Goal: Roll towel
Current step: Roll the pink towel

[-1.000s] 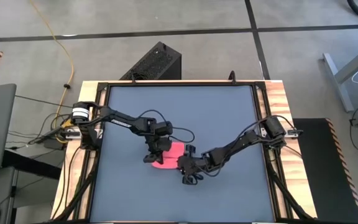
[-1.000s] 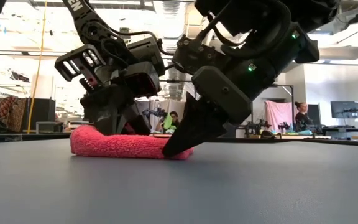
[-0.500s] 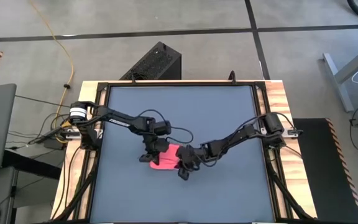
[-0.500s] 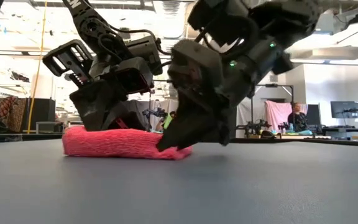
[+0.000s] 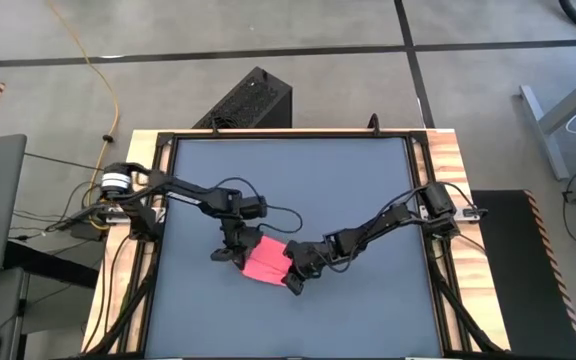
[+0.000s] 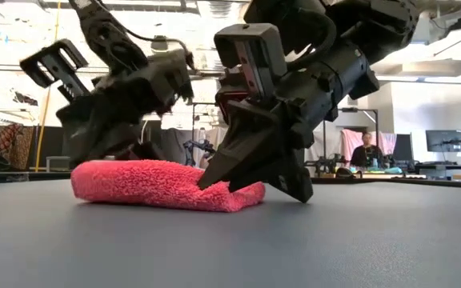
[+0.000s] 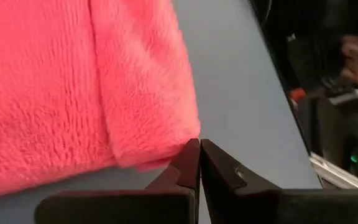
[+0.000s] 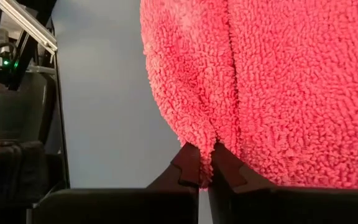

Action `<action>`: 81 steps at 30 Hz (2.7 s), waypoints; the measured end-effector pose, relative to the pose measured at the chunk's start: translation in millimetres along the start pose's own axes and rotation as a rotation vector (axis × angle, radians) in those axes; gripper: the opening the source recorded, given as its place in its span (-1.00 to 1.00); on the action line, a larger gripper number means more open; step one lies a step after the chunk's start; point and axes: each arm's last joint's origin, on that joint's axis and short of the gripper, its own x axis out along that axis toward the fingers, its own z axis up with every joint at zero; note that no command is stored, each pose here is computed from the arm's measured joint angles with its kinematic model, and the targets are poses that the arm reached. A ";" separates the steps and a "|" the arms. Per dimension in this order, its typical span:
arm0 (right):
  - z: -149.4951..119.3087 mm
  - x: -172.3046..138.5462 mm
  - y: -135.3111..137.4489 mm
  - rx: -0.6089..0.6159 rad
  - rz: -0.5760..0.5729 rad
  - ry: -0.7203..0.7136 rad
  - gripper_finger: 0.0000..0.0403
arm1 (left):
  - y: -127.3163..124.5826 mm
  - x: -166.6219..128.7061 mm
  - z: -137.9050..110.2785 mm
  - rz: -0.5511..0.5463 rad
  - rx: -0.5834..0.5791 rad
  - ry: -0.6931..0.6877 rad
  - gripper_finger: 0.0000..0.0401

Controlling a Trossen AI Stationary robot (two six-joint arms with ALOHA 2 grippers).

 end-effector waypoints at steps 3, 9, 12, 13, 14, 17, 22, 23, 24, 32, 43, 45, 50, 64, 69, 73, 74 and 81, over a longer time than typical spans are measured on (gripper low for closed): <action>1.0 -0.2 -0.5 0.006 -0.003 -0.006 -0.85 | -16.4 -18.2 -1.5 0.076 0.058 -0.084 -1.00; 2.0 -0.3 -0.9 0.008 -0.015 -0.028 -0.85 | -51.6 -35.1 -15.2 0.303 0.248 -0.254 -1.00; 4.2 -0.7 -2.0 0.015 -0.017 -0.034 -0.84 | -60.7 -27.7 -27.0 0.379 0.390 -0.283 -0.99; 4.9 -0.8 -2.4 0.016 -0.018 -0.037 -0.83 | -62.6 -24.8 -30.5 0.408 0.433 -0.283 -0.97; 5.8 -1.0 -3.0 0.018 -0.020 -0.040 -0.83 | -64.0 -21.7 -33.7 0.426 0.465 -0.278 -0.95; 6.9 -1.3 -3.6 0.019 -0.022 -0.042 -0.82 | -68.5 -13.3 -37.0 0.426 0.481 -0.255 -0.82; 9.2 -1.7 -4.8 0.024 -0.029 -0.058 -0.82 | -72.5 2.6 -38.0 0.395 0.515 -0.207 -0.50; 9.6 -1.7 -4.9 0.025 -0.033 -0.067 -0.82 | -72.2 5.4 -38.0 0.401 0.520 -0.200 -0.44; 9.8 -1.7 -5.0 0.027 -0.036 -0.073 -0.82 | -71.0 7.8 -38.2 0.420 0.518 -0.191 -0.38; 9.8 -1.8 -5.0 0.035 -0.037 -0.074 -0.81 | -56.5 27.5 -40.1 0.510 0.514 -0.144 -0.05; 6.5 -1.4 -2.6 0.048 -0.034 -0.066 -0.81 | -35.9 54.2 -46.9 0.649 0.439 -0.097 -0.02; 5.2 -1.2 -2.1 0.051 -0.036 -0.062 -0.81 | -34.5 56.1 -48.2 0.673 0.415 -0.092 -0.05; 4.8 -1.4 -2.2 0.076 -0.041 -0.058 -0.81 | -33.1 56.3 -50.7 0.691 0.326 -0.083 -0.43; -17.3 2.0 14.9 0.294 -0.019 -0.053 -0.85 | -46.4 44.6 -55.9 0.255 -0.050 -0.091 -0.98; -16.5 2.2 15.1 0.371 -0.020 -0.075 -0.86 | -45.3 40.0 -55.5 0.092 -0.185 -0.093 -0.99; -14.8 1.9 15.4 0.400 -0.011 -0.080 -0.86 | -40.0 31.2 -54.9 -0.028 -0.317 -0.102 -0.99; -14.8 1.9 15.3 0.408 -0.012 -0.080 -0.86 | -37.9 29.0 -55.0 -0.033 -0.359 -0.108 -0.99; -18.5 6.9 6.5 0.422 -0.057 -0.065 -0.87 | -28.6 19.4 -56.2 -0.011 -0.501 -0.141 -0.85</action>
